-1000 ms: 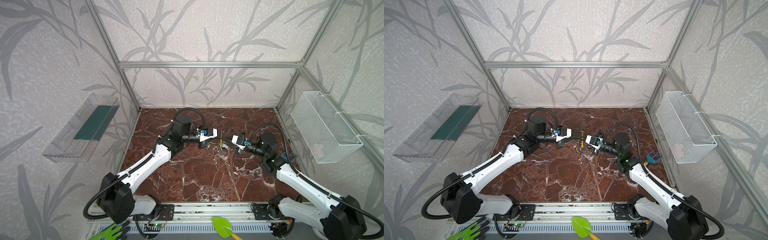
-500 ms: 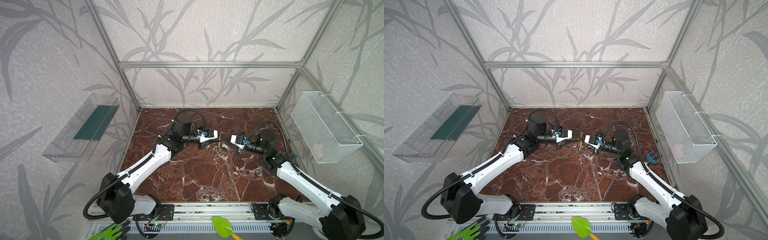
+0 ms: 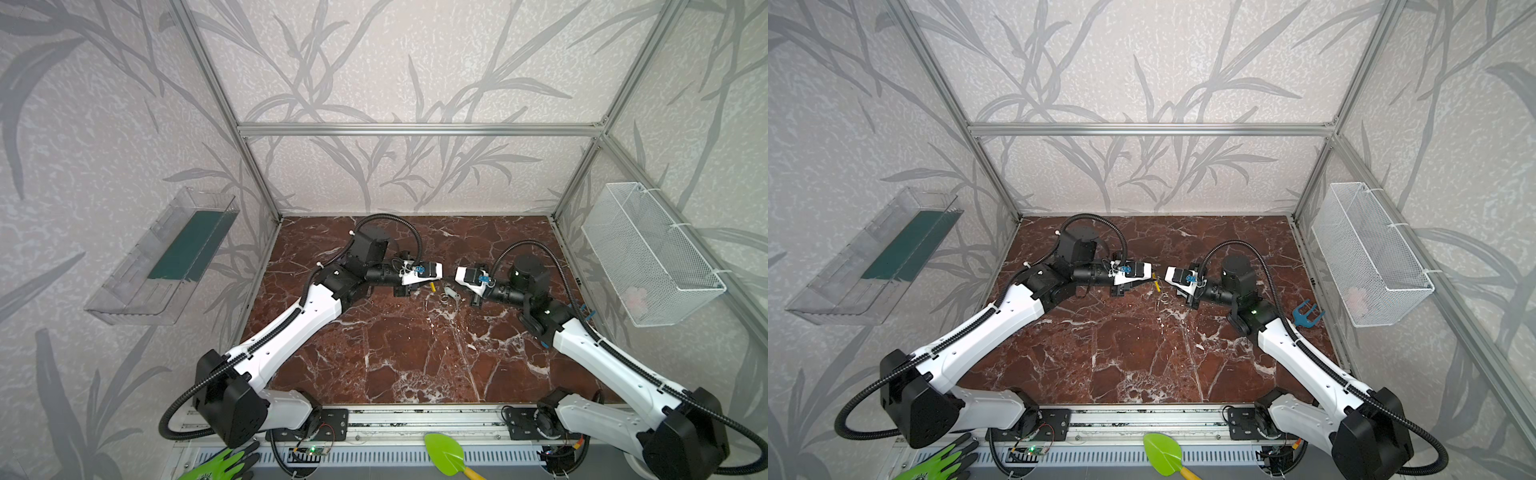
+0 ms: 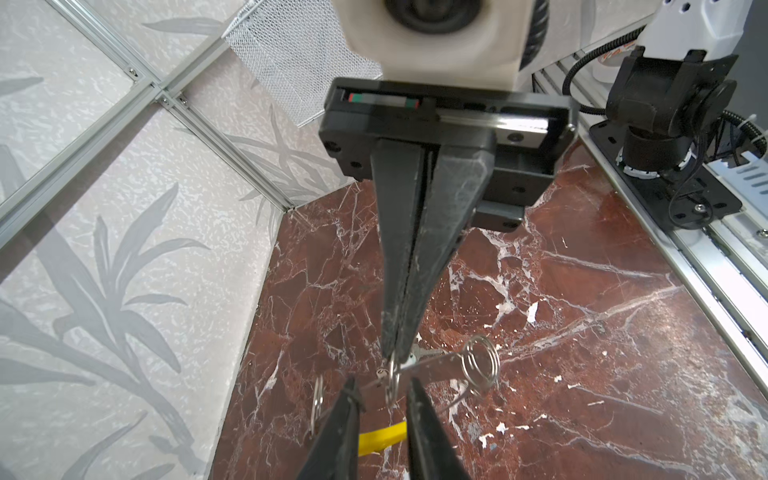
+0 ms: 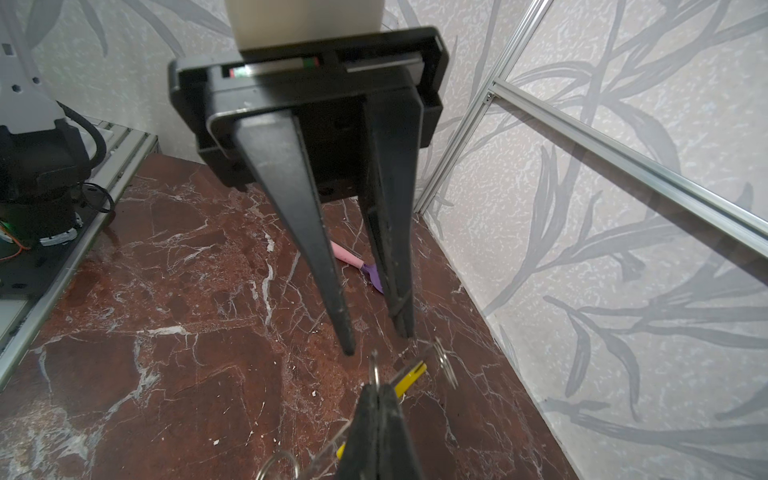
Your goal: Put the keys on the keyring
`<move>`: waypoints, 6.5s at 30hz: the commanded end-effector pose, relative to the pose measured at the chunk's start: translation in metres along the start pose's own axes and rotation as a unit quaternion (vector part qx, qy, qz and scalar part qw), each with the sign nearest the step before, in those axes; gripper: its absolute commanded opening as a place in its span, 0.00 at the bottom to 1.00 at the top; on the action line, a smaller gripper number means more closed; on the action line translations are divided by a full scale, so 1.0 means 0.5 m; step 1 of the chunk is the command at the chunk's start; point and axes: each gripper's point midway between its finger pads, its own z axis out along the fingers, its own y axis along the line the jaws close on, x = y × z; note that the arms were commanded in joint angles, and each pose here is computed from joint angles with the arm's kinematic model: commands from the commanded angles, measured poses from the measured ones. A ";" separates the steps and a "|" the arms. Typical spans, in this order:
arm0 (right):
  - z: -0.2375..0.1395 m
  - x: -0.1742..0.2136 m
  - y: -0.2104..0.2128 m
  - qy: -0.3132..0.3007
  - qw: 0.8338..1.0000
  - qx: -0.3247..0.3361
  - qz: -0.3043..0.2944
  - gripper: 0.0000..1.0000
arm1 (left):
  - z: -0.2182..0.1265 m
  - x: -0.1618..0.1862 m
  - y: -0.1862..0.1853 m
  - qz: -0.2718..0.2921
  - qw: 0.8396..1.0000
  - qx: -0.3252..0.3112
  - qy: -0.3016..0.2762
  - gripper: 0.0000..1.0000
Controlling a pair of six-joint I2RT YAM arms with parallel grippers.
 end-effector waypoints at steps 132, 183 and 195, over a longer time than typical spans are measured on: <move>-0.026 0.008 0.099 0.015 0.981 -0.144 -0.129 0.06 | 0.021 -0.015 -0.094 0.240 0.969 0.057 -0.020 0.00; -0.015 -0.017 0.189 -0.028 0.964 -0.218 -0.147 0.10 | 0.027 -0.031 -0.080 0.141 0.986 0.077 -0.035 0.00; -0.023 -0.003 0.203 -0.005 0.963 -0.237 -0.133 0.14 | 0.014 -0.032 -0.074 0.137 0.987 0.073 -0.036 0.00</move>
